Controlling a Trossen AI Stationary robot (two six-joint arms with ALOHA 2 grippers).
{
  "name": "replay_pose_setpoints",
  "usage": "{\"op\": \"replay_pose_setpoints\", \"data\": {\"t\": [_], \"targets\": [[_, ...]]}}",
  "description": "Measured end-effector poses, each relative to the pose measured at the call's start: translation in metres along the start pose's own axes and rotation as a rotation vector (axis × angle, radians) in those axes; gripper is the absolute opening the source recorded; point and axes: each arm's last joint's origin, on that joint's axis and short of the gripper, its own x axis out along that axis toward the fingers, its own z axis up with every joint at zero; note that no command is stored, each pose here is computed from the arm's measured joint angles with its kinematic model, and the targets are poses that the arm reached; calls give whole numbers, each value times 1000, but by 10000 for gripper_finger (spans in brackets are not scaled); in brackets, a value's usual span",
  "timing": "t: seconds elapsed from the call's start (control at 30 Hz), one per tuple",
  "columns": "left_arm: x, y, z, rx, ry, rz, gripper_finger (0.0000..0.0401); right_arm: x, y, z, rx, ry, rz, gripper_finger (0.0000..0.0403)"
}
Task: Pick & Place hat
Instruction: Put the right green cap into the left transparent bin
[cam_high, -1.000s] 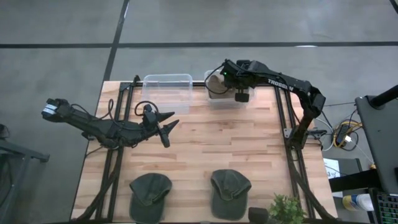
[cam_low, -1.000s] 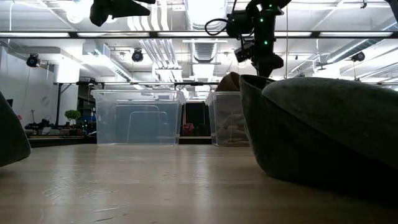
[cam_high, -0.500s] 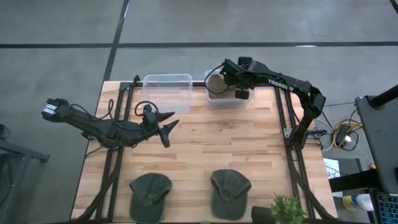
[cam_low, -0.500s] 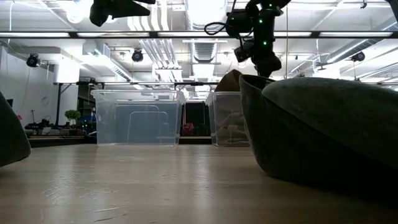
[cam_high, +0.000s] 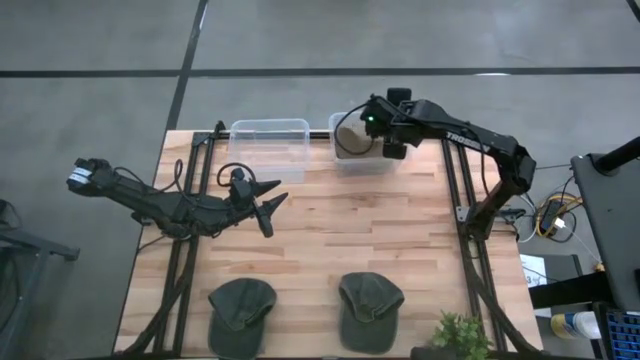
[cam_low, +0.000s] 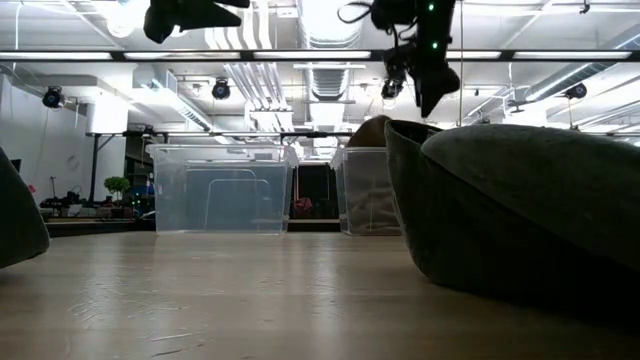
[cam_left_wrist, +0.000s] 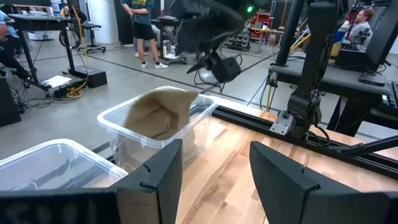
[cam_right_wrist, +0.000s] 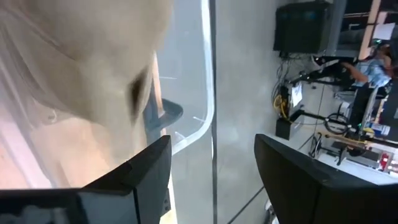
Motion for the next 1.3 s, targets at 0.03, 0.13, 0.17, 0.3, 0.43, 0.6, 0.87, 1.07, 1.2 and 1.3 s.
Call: {"op": "replay_pose_setpoints", "data": {"t": [0.03,0.13,0.17,0.3,0.43,0.6,0.87,1.07,1.2,1.3], "targets": [[0,0,0,0,0,0,179,-4,-1,-2,12,-12,-4,226],[0,0,0,-19,3,1,179,-18,-4,-7,49,-52,-17,226],[0,0,-1,-22,6,1,179,-23,-4,-9,64,-66,-21,226],[0,0,-3,-39,28,-18,179,-39,-6,-16,132,-123,-17,227],[0,0,-8,-70,77,-47,179,-53,-3,-19,221,-219,85,226],[-1,0,-14,-110,145,-95,179,-64,3,-15,309,-336,255,226],[0,-7,-20,-262,249,-236,179,-72,21,-4,345,-414,521,228],[10,-19,-49,-387,419,-258,179,-73,33,2,315,-410,550,228],[16,-33,-71,-474,514,-237,179,-70,38,4,308,-397,556,226],[19,-46,-89,-544,577,-229,179,-69,39,3,320,-385,560,227]]}}
